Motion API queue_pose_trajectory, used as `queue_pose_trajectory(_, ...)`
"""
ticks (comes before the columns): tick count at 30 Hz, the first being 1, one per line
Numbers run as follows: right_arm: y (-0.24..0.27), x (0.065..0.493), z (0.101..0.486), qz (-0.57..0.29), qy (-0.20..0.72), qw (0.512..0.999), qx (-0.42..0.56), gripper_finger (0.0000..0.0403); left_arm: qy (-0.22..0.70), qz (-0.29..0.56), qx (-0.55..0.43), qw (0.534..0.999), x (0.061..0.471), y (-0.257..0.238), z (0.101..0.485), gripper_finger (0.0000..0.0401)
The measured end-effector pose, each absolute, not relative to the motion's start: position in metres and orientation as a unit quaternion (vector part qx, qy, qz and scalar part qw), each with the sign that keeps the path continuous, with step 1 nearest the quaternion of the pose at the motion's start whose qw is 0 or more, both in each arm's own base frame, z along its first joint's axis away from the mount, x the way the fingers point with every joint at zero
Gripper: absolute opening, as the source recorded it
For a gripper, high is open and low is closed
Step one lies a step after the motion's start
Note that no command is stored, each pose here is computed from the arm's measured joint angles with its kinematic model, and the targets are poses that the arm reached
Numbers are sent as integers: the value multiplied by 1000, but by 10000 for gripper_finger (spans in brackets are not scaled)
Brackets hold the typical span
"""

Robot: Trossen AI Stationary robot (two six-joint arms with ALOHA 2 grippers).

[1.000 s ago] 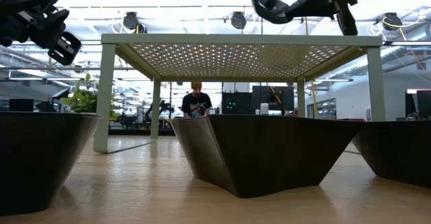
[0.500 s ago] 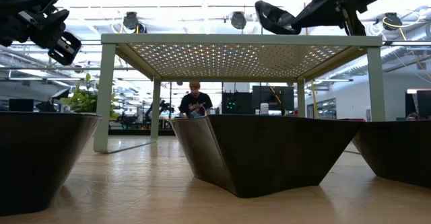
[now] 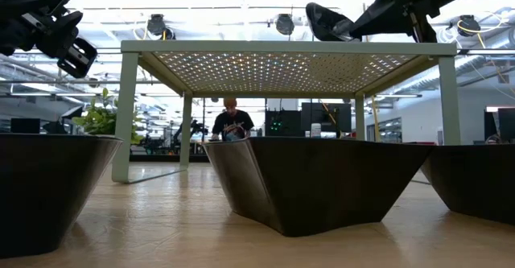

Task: Pick & Place Mini shaped plates
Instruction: Stack the leaf-shaped plate on top of the leaf-shaped plate on the shelf

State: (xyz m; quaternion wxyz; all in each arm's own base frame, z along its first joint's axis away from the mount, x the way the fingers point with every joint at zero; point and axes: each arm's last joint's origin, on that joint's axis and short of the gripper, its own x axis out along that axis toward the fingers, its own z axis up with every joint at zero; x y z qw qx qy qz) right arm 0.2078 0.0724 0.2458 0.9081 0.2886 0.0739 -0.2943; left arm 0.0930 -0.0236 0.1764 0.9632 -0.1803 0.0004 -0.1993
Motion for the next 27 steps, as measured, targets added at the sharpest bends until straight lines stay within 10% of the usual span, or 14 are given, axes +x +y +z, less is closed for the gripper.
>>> queue_pose_trajectory(27, 72, 206, 243, -301, 89, 908, 276, 0, 0, -200, -180, 963, 93, -24, 176, 129)
